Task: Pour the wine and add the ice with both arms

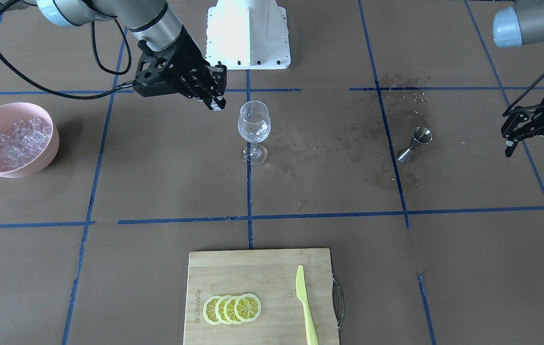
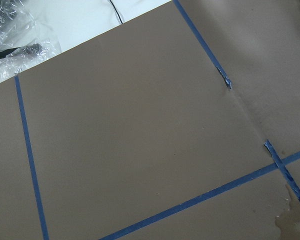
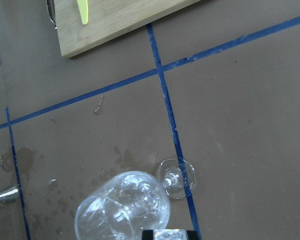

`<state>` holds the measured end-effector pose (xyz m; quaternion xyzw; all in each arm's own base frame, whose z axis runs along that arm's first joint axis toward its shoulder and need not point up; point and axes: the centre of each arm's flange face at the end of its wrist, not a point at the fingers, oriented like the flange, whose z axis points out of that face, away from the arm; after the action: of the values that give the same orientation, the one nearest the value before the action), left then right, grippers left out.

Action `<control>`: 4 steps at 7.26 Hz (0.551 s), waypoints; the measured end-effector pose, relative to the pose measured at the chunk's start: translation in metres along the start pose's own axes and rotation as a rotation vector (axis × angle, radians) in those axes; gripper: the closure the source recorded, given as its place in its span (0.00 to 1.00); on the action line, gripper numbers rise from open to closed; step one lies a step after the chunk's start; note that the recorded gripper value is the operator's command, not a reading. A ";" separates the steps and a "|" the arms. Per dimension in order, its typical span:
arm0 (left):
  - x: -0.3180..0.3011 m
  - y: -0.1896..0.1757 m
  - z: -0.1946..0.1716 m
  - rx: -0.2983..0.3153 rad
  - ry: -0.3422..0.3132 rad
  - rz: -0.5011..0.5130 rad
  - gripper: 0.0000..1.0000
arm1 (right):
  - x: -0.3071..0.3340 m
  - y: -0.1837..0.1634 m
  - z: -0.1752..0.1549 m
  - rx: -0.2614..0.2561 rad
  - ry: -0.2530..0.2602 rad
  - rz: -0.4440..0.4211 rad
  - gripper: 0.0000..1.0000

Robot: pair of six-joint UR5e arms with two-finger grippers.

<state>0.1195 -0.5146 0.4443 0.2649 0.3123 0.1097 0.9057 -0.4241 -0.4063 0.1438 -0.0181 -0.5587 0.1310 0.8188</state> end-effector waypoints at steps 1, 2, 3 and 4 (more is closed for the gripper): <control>-0.001 0.000 0.000 0.000 -0.001 -0.001 0.00 | -0.014 0.003 0.002 -0.005 -0.012 0.013 1.00; -0.001 0.000 0.000 0.000 0.000 -0.001 0.00 | -0.026 0.004 0.004 -0.008 -0.020 0.017 1.00; -0.001 0.001 0.000 -0.001 0.001 -0.001 0.00 | -0.036 0.002 0.009 -0.008 -0.022 0.020 1.00; 0.000 0.001 0.000 -0.001 0.004 -0.001 0.00 | -0.044 0.001 0.015 -0.011 -0.019 0.021 1.00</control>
<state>0.1191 -0.5138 0.4447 0.2641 0.3140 0.1101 0.9053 -0.4527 -0.4175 0.1094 -0.0269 -0.5671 0.1367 0.8118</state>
